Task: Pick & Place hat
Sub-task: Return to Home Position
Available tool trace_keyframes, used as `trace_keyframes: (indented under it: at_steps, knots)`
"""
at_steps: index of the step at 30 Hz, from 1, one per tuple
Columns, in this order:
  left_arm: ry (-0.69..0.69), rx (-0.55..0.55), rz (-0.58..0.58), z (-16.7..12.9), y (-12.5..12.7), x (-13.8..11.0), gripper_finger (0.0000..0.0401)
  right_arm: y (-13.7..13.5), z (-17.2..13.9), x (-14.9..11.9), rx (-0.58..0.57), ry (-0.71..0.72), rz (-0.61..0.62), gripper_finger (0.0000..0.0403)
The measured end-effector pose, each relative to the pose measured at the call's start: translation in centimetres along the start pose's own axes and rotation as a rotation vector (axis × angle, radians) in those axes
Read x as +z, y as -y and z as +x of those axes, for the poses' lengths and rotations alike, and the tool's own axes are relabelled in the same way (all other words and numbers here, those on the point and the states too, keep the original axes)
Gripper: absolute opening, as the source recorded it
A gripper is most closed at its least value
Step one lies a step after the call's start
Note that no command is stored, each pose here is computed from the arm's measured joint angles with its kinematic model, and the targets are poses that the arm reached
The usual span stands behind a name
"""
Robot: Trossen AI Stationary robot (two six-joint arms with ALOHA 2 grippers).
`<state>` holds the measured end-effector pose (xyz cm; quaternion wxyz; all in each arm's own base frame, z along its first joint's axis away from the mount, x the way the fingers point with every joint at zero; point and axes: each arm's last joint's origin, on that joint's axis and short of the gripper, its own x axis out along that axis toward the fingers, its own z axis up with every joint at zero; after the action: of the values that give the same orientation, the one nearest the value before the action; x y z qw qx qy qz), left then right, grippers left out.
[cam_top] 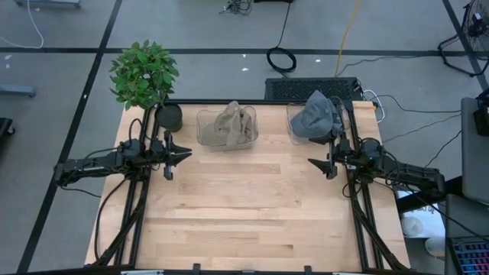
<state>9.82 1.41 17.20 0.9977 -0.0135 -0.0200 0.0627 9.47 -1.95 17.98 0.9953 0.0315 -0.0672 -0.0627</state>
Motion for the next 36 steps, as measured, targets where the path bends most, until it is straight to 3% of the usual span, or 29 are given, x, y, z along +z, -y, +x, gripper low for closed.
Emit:
trace_keyframes:
  at_steps: [13, 19, 36]
  knots:
    - [0.0, 0.0, 0.0, 0.0, 0.0, 0.0, 0.0067, -0.03, 0.0, 0.22, 0.005, 0.022, 0.022, 0.038]
    - [0.0, 0.0, 0.0, 0.0, 0.0, 0.0, 0.0067, -0.01, 0.0, 0.01, 0.003, 0.001, 0.112, 0.038]
    - [0.0, 0.0, 0.0, 0.0, 0.0, 0.0, 0.0067, -0.01, 0.0, 0.02, 0.003, 0.002, 0.086, 0.038]
